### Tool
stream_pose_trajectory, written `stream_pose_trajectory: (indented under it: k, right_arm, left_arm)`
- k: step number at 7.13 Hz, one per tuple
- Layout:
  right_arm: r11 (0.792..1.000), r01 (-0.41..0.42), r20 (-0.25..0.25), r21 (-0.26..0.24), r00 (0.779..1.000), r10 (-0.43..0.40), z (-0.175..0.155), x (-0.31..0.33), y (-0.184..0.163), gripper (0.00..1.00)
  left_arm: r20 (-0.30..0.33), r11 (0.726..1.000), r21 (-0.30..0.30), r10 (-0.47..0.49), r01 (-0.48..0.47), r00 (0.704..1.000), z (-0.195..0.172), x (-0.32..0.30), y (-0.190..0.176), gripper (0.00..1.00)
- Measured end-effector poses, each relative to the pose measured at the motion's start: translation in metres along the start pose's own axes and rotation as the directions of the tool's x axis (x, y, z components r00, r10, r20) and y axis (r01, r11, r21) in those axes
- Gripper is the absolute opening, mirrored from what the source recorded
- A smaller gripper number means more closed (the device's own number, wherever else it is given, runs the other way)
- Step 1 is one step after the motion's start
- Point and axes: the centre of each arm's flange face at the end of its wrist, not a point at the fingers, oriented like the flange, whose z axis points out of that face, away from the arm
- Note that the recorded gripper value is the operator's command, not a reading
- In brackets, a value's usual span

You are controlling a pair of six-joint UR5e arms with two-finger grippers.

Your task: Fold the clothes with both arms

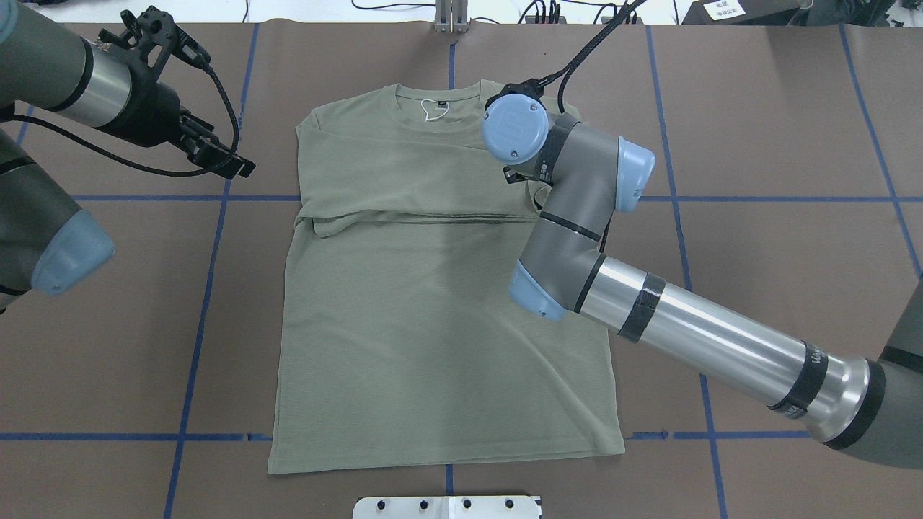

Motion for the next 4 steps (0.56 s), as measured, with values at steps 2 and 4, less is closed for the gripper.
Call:
stream_pose_trajectory:
  k: [2, 4]
  right_arm:
    - [1.000, 0.020, -0.016, -0.003, 1.000, -0.020, 0.008, 0.018, -0.002, 0.00]
    - [1.000, 0.017, -0.022, -0.001, 1.000, -0.017, 0.013, 0.023, -0.001, 1.00]
  left_arm:
    - [0.000, 1.000, 0.001, -0.003, 0.003, 1.000, 0.000, 0.000, 0.000, 1.00]
    - [0.000, 1.000, 0.001, -0.005, 0.005, 1.000, 0.000, 0.000, 0.000, 1.00]
